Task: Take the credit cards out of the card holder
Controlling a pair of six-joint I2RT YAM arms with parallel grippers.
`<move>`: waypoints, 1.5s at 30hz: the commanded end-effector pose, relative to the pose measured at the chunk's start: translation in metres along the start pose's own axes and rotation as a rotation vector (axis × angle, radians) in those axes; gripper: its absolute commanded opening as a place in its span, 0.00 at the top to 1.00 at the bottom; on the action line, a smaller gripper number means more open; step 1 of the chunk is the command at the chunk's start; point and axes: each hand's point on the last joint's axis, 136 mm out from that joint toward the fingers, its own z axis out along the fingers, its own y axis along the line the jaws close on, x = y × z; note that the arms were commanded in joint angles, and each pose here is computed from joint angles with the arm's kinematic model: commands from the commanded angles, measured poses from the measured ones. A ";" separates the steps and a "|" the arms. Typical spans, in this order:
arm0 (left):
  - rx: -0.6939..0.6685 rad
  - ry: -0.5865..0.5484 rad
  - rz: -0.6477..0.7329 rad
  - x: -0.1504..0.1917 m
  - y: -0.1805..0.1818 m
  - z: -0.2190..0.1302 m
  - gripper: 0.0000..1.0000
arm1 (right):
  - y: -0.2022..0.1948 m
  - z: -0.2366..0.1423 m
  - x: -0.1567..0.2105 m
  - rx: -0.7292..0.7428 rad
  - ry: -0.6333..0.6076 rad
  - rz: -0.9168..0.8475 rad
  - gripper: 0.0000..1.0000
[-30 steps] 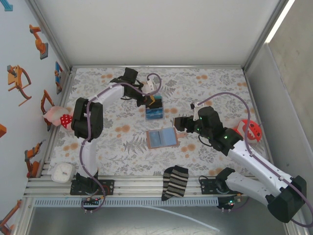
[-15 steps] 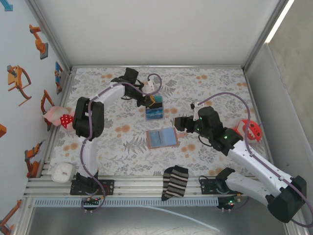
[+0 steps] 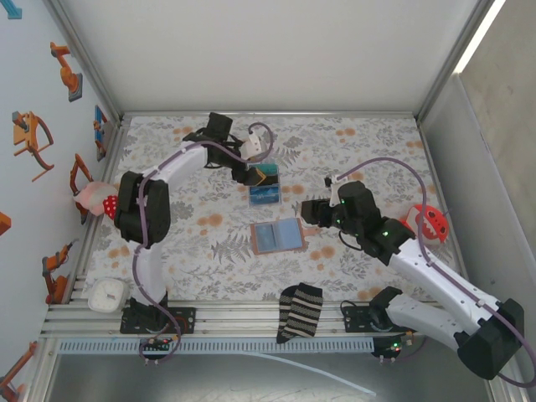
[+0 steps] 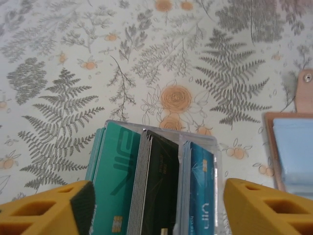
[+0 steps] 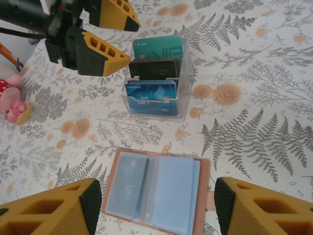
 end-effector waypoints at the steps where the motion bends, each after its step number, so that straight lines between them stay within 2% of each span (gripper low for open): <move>1: -0.087 -0.097 0.023 -0.033 -0.008 -0.028 0.11 | 0.009 0.003 0.001 -0.024 0.040 0.000 0.44; 2: -0.111 -0.111 0.017 -0.034 -0.011 -0.033 0.03 | 0.008 0.006 0.003 -0.021 0.053 0.000 0.44; 7: -0.253 -0.186 -0.033 -0.042 -0.028 -0.064 0.03 | 0.011 0.017 0.016 0.010 0.121 -0.039 0.45; 12: -0.492 -0.126 -0.120 -0.024 -0.041 -0.082 0.03 | 0.019 0.033 0.032 0.038 0.197 -0.093 0.46; 16: -0.621 -0.107 -0.199 -0.007 -0.062 -0.094 0.03 | 0.027 0.049 0.051 0.080 0.283 -0.152 0.45; 24: -0.855 -0.239 -0.458 0.033 -0.081 -0.150 0.03 | 0.043 0.077 0.088 0.111 0.435 -0.242 0.45; 33: -1.102 -0.293 -0.804 0.095 -0.093 -0.196 0.03 | 0.062 0.108 0.122 0.119 0.579 -0.336 0.45; 39: -1.201 -0.408 -0.961 0.116 -0.097 -0.218 0.03 | 0.065 0.125 0.135 0.136 0.633 -0.372 0.43; 45: -1.212 -0.399 -0.986 0.125 -0.100 -0.224 0.03 | 0.058 0.135 0.143 0.172 0.664 -0.377 0.40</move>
